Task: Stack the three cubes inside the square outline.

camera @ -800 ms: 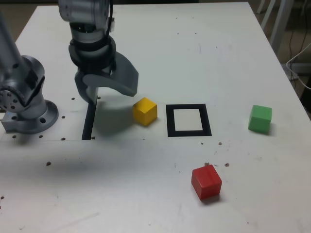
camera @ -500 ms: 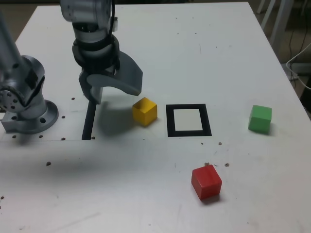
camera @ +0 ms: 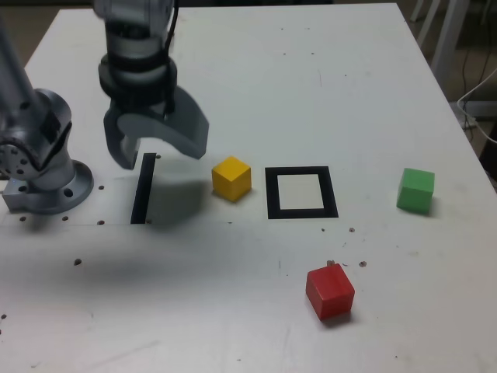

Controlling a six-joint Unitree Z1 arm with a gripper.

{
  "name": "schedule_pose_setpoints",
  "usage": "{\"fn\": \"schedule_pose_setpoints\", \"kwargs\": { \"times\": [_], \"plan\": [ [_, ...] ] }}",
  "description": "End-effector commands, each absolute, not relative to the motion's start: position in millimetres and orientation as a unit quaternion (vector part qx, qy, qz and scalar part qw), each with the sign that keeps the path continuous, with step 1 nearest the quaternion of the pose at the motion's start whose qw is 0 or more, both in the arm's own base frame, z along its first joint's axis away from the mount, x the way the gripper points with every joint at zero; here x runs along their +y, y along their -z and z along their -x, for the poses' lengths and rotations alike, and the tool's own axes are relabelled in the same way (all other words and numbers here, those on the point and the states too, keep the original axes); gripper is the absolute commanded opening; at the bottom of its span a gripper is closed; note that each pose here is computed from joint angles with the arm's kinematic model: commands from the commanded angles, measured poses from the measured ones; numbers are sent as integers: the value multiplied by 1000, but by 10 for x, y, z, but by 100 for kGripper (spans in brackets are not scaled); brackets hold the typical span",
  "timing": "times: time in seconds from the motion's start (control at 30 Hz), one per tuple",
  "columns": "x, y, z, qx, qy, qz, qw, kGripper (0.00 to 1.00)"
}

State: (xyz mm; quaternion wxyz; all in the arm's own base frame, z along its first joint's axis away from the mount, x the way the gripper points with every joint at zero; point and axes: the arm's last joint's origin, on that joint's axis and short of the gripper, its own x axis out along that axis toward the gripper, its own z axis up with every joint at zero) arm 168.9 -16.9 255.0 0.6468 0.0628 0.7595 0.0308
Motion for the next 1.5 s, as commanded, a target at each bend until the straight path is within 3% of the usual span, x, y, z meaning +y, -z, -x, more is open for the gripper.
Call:
{"fn": "schedule_pose_setpoints", "kwargs": {
  "times": [0.0,0.27,0.47,0.8,1.23,1.47],
  "plan": [
    [-197,-2651,-1754,761,-32,-71,644,99],
    [-464,-3068,-2086,744,-13,-92,662,99],
    [-763,-3227,-2313,730,11,-85,678,99],
    [-1008,-3224,-2643,732,23,-37,680,99],
    [-1372,-3299,-3086,709,35,0,705,99],
    [-1549,-3220,-3260,709,21,15,705,99]
  ]
}}
